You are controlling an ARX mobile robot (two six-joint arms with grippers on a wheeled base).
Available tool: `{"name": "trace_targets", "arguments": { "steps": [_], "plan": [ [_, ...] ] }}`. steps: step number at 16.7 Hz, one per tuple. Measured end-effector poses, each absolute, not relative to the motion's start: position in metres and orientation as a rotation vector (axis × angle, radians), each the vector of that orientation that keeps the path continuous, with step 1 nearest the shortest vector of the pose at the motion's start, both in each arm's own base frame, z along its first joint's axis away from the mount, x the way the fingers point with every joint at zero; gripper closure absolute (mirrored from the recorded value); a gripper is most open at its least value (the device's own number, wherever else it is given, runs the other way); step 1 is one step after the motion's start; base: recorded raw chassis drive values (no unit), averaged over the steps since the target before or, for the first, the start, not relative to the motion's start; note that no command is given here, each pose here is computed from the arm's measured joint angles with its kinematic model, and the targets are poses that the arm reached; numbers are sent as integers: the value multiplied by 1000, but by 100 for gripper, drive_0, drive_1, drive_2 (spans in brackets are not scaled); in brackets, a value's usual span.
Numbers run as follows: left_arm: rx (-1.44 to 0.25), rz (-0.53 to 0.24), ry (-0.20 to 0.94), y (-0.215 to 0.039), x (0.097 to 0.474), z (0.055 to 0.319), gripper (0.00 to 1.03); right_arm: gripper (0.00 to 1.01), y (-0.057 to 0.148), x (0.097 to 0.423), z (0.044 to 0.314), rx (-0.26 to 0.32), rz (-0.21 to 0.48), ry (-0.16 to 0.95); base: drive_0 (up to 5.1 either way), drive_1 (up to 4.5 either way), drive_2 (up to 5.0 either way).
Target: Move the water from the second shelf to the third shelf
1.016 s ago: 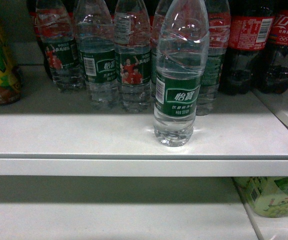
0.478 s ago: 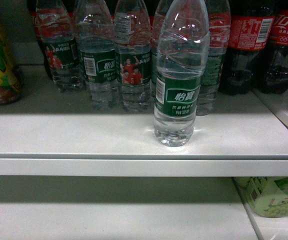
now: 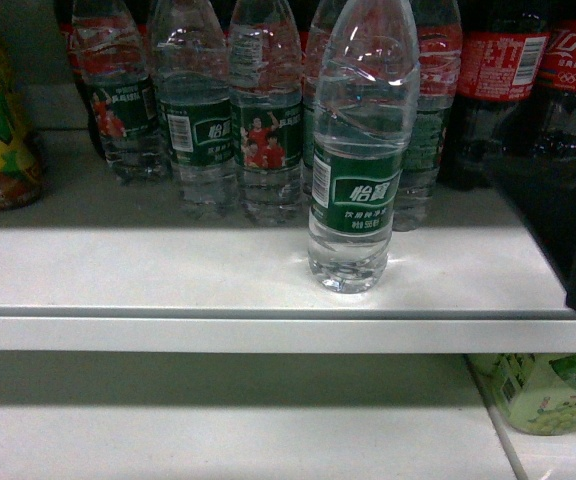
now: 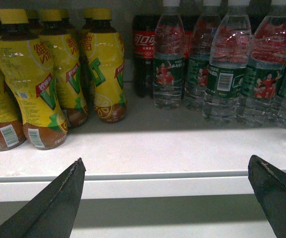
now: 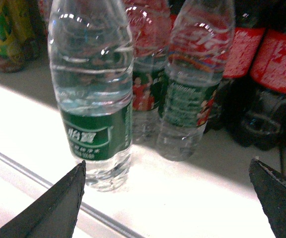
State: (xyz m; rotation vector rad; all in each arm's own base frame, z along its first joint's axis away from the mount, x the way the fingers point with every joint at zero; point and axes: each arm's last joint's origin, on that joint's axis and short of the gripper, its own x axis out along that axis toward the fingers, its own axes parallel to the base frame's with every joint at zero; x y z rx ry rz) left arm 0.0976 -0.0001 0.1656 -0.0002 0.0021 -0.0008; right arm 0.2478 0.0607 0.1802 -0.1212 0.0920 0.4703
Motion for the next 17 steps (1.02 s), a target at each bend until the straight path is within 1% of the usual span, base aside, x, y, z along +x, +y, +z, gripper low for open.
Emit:
{"name": "trace_targets", "arguments": {
  "steps": [2, 4, 5, 6, 8, 9, 10, 13, 15, 17],
  "plan": [
    [0, -1, 2, 0, 98, 166, 5, 3, 70, 248, 171, -128, 517, 136, 0, 0, 0],
    [0, -1, 2, 0, 98, 166, 5, 3, 77, 246, 162, -138, 579, 198, 0, 0, 0],
    [0, -1, 2, 0, 98, 166, 5, 3, 79, 247, 157, -141, 598, 223, 0, 0, 0],
    [0, -1, 2, 0, 98, 166, 5, 3, 81, 250, 156, -141, 603, 233, 0, 0, 0],
    [0, -1, 2, 0, 98, 166, 5, 3, 87, 260, 155, -126, 598, 227, 0, 0, 0],
    [0, -1, 2, 0, 98, 166, 5, 3, 94, 269, 148, -93, 586, 244, 0, 0, 0],
    [0, -1, 2, 0, 98, 166, 5, 3, 97, 272, 147, -57, 580, 250, 0, 0, 0],
    [0, -1, 2, 0, 98, 166, 5, 3, 101, 279, 152, -15, 571, 236, 0, 0, 0],
    [0, 0, 2, 0, 98, 166, 5, 3, 102, 285, 151, 24, 552, 239, 0, 0, 0],
    [0, 0, 2, 0, 98, 166, 5, 3, 106, 290, 149, 49, 538, 245, 0, 0, 0]
  ]
}}
